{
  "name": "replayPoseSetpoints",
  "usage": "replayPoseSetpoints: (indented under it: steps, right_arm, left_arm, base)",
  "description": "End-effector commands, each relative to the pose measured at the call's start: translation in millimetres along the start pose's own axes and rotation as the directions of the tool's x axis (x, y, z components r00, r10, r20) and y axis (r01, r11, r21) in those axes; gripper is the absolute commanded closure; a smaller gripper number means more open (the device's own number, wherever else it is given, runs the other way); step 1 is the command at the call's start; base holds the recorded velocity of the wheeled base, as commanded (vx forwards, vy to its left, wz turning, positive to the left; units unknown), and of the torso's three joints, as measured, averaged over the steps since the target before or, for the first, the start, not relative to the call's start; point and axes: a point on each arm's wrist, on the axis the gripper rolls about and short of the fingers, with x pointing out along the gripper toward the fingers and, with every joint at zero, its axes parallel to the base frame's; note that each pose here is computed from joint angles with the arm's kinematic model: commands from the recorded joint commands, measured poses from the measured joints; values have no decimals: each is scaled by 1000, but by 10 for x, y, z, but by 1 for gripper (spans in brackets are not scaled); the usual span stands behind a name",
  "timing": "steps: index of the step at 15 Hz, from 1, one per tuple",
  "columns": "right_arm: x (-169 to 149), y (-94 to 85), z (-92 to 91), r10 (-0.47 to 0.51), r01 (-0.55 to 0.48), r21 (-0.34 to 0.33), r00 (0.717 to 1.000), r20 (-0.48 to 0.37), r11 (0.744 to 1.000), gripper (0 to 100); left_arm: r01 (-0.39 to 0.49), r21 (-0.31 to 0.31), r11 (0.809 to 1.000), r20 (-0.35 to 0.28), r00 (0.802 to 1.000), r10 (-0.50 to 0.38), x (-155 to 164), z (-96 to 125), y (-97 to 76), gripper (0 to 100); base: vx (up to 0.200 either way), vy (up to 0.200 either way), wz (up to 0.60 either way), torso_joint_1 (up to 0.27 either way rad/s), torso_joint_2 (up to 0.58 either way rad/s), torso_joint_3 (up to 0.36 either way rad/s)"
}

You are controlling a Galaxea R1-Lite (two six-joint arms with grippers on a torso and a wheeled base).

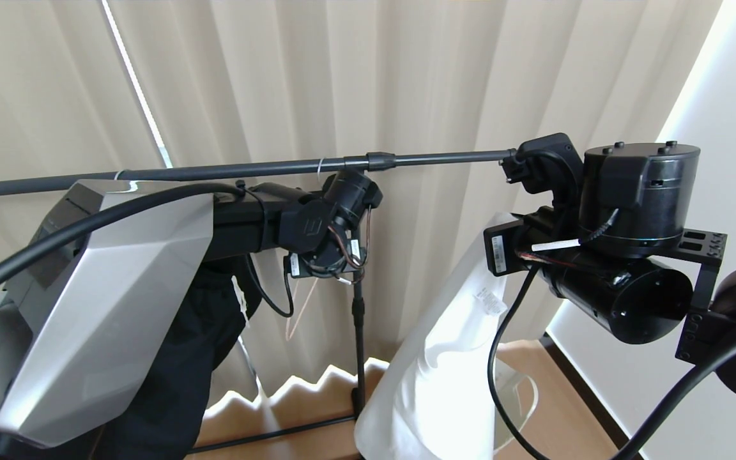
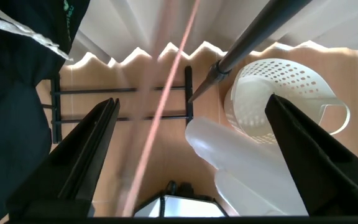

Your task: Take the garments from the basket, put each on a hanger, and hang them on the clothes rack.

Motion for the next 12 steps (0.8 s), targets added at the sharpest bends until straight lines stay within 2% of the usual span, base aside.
replayPoseSetpoints:
  steps: [1, 8, 12]
  right_arm:
    - [1, 2, -3, 0, 0, -2, 1000, -1, 1000, 100]
    - [-6, -4, 5, 0, 0, 1, 1000, 2, 1000, 100]
    - [-2, -1, 1, 0, 0, 0, 1000, 1, 1000, 100]
  left_arm:
    - [2, 2, 1000, 0, 1000, -2, -4, -9, -13, 0]
    - [5, -9, 1000, 6, 1000, -5, -40, 24, 9, 0]
    - [7, -28, 1000, 21, 1000, -6, -148, 125, 109, 0]
  base:
    - [0, 0, 0, 0, 0, 0]
    - [0, 0, 0, 0, 0, 0]
    - [0, 0, 0, 0, 0, 0]
